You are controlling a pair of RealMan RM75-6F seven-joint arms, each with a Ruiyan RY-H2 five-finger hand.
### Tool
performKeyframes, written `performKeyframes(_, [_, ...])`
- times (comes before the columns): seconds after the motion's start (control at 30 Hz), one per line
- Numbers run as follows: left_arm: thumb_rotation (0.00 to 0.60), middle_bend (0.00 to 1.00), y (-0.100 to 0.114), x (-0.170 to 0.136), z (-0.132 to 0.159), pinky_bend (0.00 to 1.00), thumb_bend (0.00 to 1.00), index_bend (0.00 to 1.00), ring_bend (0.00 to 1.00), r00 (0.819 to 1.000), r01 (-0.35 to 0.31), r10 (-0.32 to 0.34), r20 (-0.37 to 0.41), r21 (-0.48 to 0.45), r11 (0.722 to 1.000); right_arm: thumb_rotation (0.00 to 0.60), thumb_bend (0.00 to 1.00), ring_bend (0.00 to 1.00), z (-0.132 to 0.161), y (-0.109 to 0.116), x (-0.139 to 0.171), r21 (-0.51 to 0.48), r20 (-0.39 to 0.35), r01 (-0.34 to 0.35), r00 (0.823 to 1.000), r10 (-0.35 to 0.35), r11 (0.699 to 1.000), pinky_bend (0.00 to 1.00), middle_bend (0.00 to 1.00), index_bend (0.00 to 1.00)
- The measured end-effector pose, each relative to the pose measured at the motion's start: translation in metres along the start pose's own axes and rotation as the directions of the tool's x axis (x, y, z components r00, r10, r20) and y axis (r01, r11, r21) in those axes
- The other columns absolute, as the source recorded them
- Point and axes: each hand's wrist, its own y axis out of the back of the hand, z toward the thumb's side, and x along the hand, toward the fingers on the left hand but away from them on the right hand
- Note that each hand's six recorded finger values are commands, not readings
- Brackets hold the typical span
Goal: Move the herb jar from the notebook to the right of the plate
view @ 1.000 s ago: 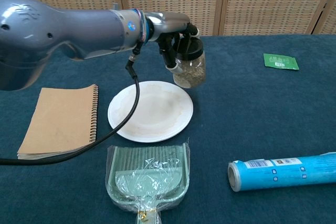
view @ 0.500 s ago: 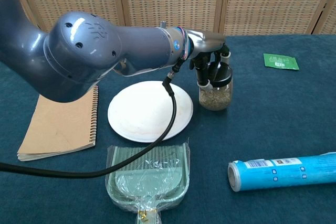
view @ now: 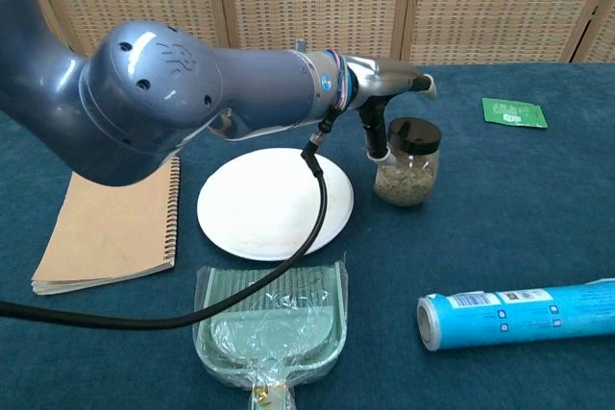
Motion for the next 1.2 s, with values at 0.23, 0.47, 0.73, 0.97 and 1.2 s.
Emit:
performKeyframes(0.23, [0.556, 0.0, 0.011, -0.01, -0.014, 0.0, 0.22, 0.0, 0.0, 1.0, -0.022, 0.021, -0.009, -0.019, 1.0, 0.6, 0.03, 0.0, 0.004, -0.001, 0.002, 0.007, -0.01, 0.001, 1.0, -0.001, 1.0, 0.08, 0.0, 0.09])
performKeyframes(0.47, [0.565, 0.0, 0.025, -0.034, -0.029, 0.0, 0.22, 0.0, 0.0, 0.995, -0.1, 0.099, -0.021, -0.046, 0.994, 0.6, 0.03, 0.0, 0.006, -0.006, 0.003, 0.021, -0.019, -0.01, 1.0, 0.011, 1.0, 0.08, 0.0, 0.09])
performKeyframes(0.73, [0.568, 0.0, 0.032, -0.117, -0.09, 0.0, 0.22, 0.0, 0.0, 0.953, -0.275, 0.265, -0.145, -0.049, 0.96, 0.6, 0.03, 0.0, 0.014, -0.012, 0.005, 0.041, -0.041, -0.021, 0.999, 0.022, 0.999, 0.08, 0.0, 0.09])
performKeyframes(0.97, [0.569, 0.0, -0.004, -0.232, -0.162, 0.0, 0.22, 0.0, 0.0, 0.888, -0.319, 0.301, -0.347, 0.005, 0.948, 0.6, 0.03, 0.0, 0.021, -0.013, 0.006, 0.054, -0.061, -0.006, 0.998, 0.01, 0.999, 0.08, 0.0, 0.09])
performKeyframes(1.2, [0.58, 0.0, -0.057, -0.323, -0.189, 0.0, 0.22, 0.0, 0.0, 0.847, -0.268, 0.239, -0.475, 0.007, 0.963, 0.6, 0.03, 0.0, 0.034, -0.009, 0.011, 0.049, -0.113, 0.035, 0.993, -0.029, 0.998, 0.08, 0.0, 0.09])
